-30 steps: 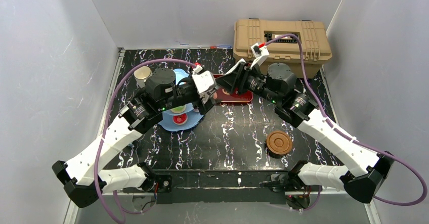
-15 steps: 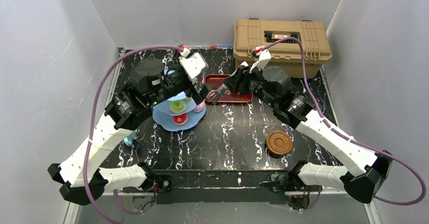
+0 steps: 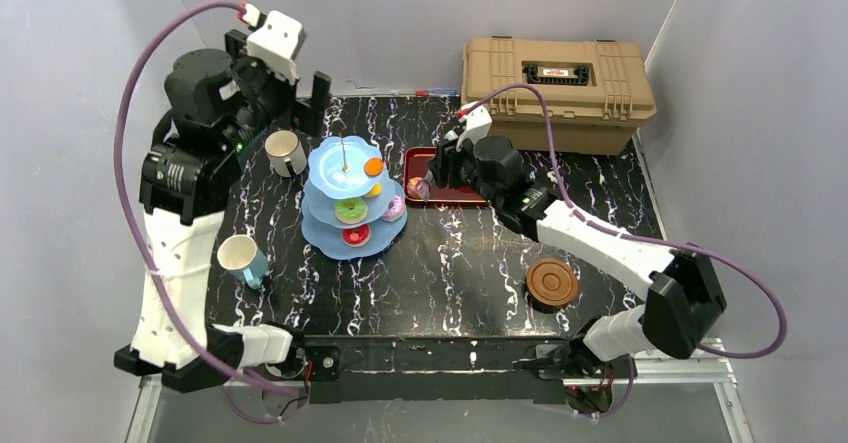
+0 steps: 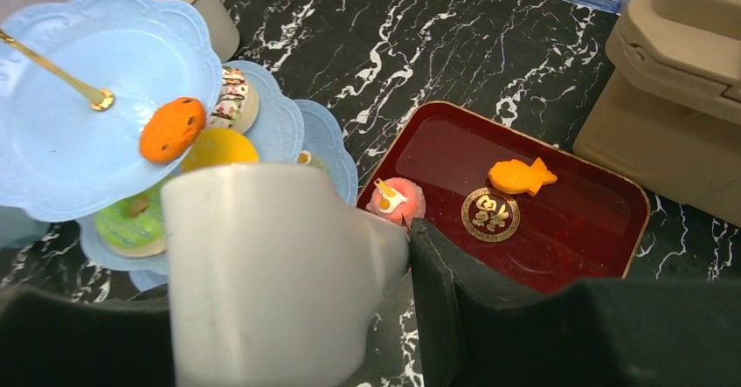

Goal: Serve the afternoon tea
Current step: Pick up the desert from the tray.

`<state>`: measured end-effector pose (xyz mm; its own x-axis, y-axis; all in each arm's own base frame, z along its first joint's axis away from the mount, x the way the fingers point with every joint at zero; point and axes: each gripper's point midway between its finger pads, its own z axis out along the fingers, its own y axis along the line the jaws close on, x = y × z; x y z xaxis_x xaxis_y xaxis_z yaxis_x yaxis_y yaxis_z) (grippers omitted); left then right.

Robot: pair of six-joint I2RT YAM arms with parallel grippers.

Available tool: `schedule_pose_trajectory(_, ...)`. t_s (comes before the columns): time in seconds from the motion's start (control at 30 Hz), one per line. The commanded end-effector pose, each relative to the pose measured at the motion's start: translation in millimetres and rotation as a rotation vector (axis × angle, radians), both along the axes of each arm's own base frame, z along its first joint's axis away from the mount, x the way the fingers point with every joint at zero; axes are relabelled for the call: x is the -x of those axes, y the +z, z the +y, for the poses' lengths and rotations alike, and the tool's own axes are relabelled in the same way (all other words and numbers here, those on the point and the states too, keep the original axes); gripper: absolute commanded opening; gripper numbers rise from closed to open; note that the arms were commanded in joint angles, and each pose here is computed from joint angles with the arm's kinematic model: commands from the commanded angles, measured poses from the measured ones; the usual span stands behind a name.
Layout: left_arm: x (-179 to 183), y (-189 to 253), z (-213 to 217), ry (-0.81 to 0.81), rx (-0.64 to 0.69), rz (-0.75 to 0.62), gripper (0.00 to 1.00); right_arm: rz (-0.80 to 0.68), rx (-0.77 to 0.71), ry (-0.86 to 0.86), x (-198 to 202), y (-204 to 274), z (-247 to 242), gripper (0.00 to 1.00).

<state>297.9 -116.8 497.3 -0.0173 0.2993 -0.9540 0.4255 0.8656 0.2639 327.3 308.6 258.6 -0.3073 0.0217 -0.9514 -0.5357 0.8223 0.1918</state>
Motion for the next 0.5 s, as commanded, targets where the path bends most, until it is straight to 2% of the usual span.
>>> schedule_pose_trajectory(0.0, -15, -31, 44, 0.118, 0.013, 0.177, 0.98, -0.168, -0.054, -0.027, -27, 35, 8, 0.57)
schedule_pose_trajectory(0.23, -32, -70, 123, 0.32, 0.098, 0.338, 0.98, -0.169, -0.021, -0.027, -54, 19, 17, 0.57)
schedule_pose_trajectory(0.47, -33, -111, 144, 0.375, 0.109, 0.401, 0.98, -0.15, -0.039, 0.004, -67, 5, 26, 0.57)
